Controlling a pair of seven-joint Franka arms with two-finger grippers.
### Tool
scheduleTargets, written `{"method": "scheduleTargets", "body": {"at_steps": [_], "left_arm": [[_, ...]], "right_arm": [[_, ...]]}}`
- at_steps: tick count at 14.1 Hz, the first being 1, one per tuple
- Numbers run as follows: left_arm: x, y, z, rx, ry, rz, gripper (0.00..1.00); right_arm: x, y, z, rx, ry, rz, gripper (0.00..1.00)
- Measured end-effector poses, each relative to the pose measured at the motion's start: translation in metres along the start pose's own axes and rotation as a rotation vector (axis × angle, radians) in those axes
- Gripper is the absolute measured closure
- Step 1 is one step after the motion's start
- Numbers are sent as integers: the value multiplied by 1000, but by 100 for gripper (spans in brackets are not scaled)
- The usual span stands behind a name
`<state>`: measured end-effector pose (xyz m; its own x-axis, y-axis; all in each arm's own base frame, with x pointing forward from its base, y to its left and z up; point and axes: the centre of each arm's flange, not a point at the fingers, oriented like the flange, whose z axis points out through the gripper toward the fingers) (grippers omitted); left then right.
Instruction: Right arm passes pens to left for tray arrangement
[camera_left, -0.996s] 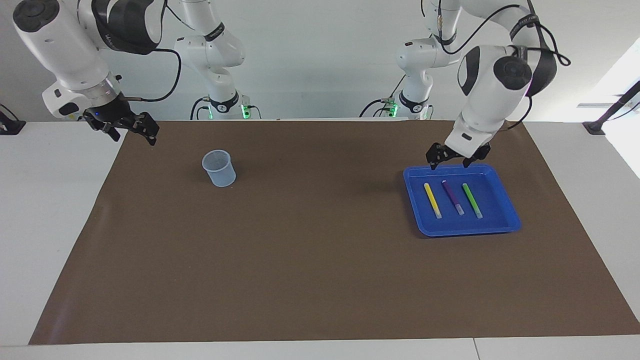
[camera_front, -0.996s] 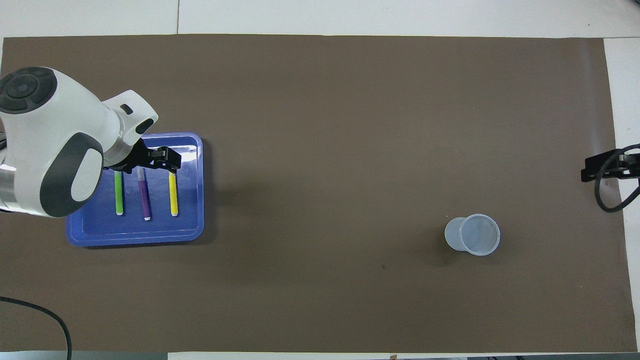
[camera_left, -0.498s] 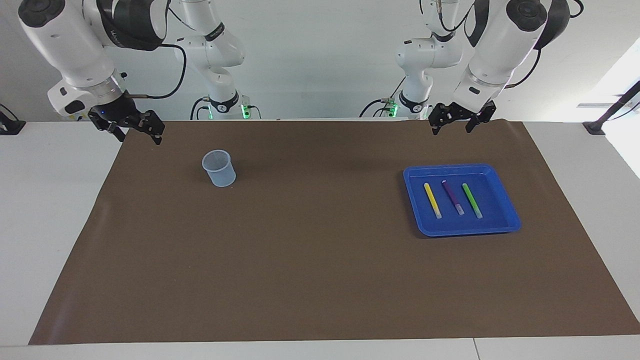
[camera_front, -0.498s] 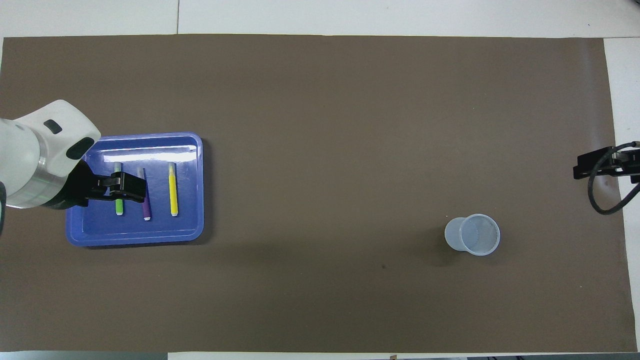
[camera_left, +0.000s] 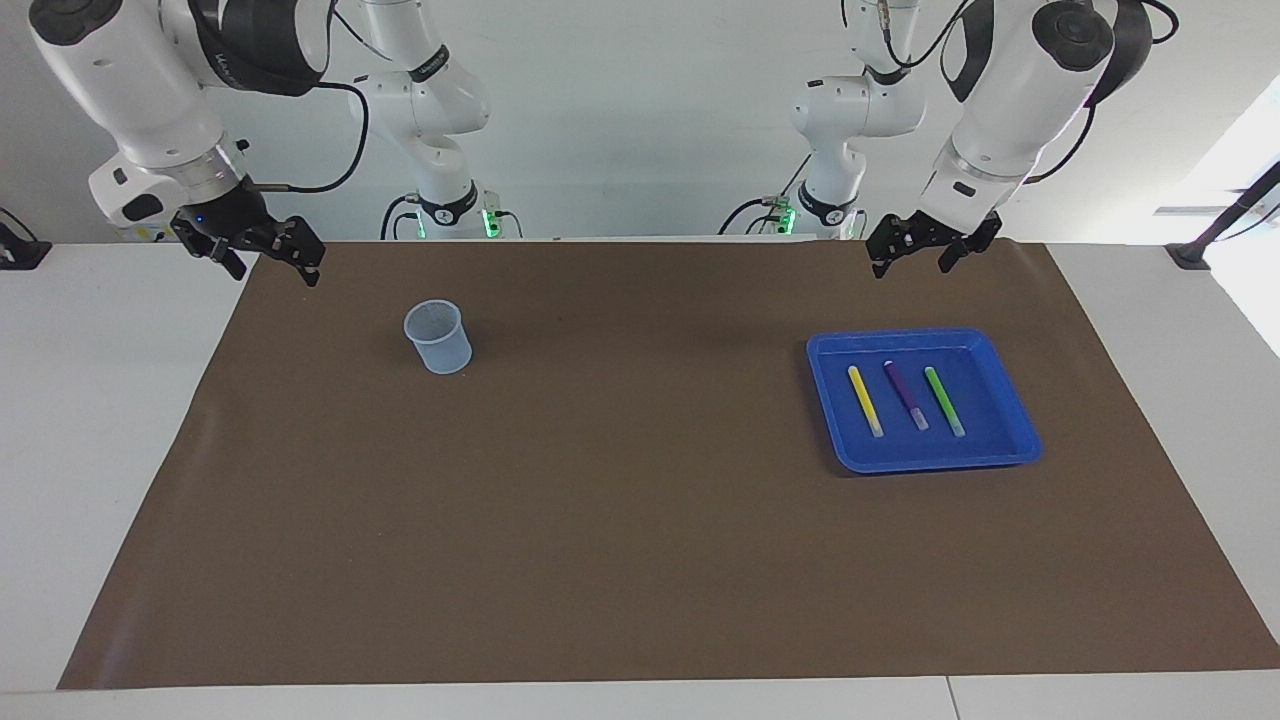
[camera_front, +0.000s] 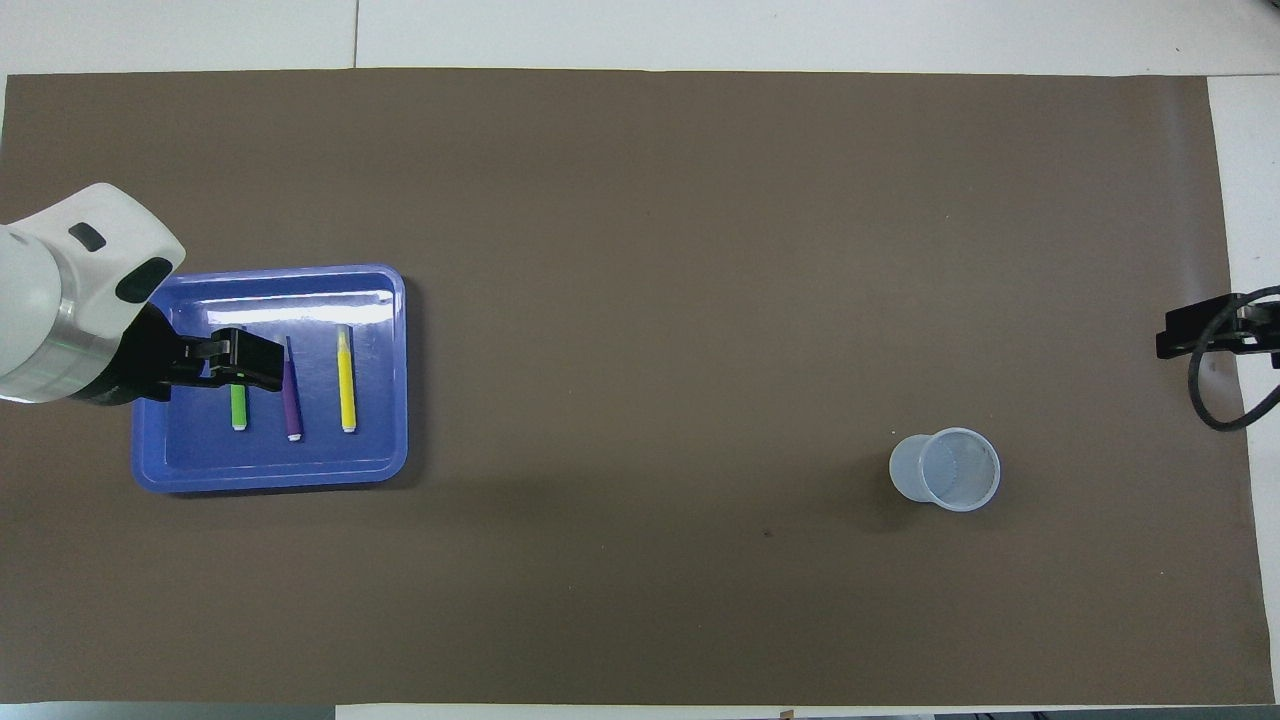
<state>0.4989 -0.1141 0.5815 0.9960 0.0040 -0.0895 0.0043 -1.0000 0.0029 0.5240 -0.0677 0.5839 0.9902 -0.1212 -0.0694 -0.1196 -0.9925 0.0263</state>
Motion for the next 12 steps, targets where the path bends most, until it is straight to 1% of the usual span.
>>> {"method": "scheduleTargets", "body": {"at_steps": [12], "left_arm": [[-1,0,-2,-1,4,0,0]], "right_arm": [[0,-2,0,0,0,-3,0]]}}
